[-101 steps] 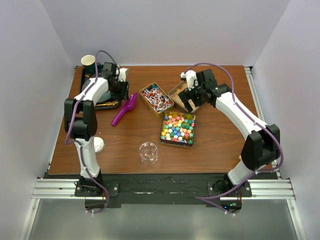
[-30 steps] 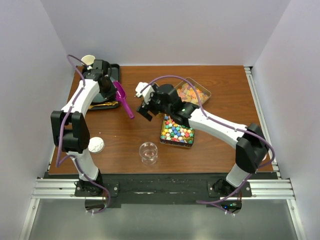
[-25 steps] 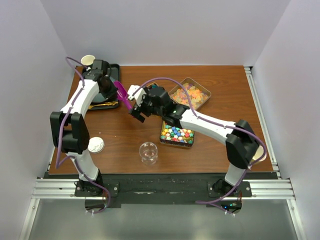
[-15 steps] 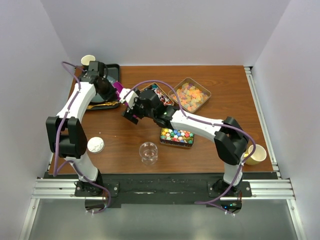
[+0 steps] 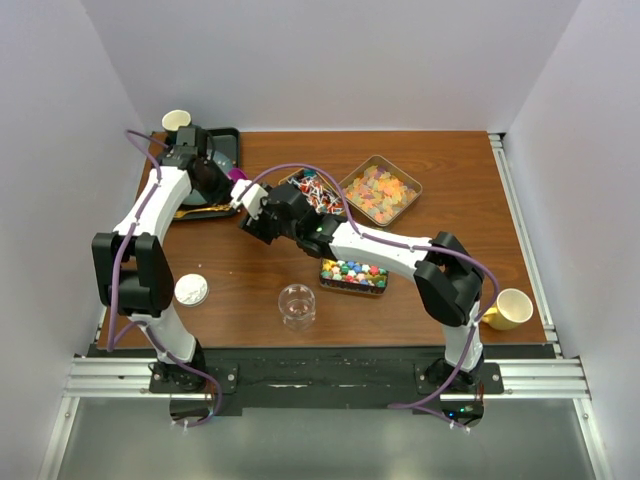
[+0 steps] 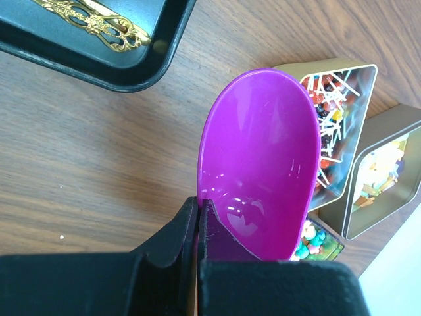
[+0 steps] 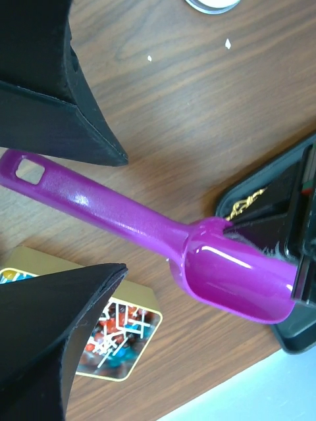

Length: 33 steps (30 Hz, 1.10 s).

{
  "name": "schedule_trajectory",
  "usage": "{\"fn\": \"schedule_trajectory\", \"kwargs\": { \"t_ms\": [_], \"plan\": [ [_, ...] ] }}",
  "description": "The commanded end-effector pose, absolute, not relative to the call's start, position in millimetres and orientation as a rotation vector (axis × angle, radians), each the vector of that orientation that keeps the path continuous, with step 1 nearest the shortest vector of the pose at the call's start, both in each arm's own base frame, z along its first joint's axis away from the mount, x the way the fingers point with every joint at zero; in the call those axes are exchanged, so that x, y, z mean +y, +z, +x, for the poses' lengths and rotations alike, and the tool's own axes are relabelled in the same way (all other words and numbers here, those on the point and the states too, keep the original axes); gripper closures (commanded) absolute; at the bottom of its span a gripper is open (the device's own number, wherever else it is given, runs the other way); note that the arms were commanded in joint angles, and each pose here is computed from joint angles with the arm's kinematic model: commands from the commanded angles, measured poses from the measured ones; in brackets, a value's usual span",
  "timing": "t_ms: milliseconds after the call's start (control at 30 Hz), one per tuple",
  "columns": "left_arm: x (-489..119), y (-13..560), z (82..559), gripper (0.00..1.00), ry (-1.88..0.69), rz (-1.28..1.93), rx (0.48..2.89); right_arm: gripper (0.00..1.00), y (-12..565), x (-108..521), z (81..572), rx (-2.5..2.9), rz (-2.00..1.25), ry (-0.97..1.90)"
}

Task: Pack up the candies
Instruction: Pick up the spatula from the center of the board.

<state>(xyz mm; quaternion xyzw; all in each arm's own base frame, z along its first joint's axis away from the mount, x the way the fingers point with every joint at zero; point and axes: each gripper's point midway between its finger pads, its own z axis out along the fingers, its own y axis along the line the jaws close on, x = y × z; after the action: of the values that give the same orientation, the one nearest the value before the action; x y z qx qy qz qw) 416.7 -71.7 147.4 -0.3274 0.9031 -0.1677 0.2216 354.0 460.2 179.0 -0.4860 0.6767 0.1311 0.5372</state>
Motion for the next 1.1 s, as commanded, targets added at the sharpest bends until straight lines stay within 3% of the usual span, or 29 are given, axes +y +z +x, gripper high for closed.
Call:
{"fn": "schedule_trajectory", "kwargs": {
  "t_ms": [0,333,733,900,933,1000,1067],
  "plan": [
    [-74.8,175.8,418.9,1.0,-0.54,-0.879,2.42,0.37,202.4,462.1,361.1,1.573,-1.101,0.286],
    [-77.0,174.7,415.0,1.0,-0.56,-0.874,2.418,0.41,186.3,467.1,367.1,1.616,-1.112,0.265],
    [-79.3,173.1,414.7,1.0,-0.578,-0.868,2.42,0.57,177.4,462.3,369.3,1.634,-1.128,0.219],
    [-86.3,176.4,416.5,1.0,-0.652,-0.827,2.414,0.8,171.0,460.8,369.2,1.628,-1.159,0.199],
    [-87.5,179.8,421.0,1.0,-0.675,-0.803,2.393,0.97,169.9,460.6,369.0,1.627,-1.166,0.201],
    [-96.0,185.1,419.7,1.0,-0.81,-0.728,2.381,1.0,179.5,456.8,371.1,1.609,-1.156,0.192],
    [-99.5,198.3,425.1,0.87,-0.992,-0.636,2.314,1.0,184.8,452.5,373.8,1.602,-1.164,0.209]
  ]
}}
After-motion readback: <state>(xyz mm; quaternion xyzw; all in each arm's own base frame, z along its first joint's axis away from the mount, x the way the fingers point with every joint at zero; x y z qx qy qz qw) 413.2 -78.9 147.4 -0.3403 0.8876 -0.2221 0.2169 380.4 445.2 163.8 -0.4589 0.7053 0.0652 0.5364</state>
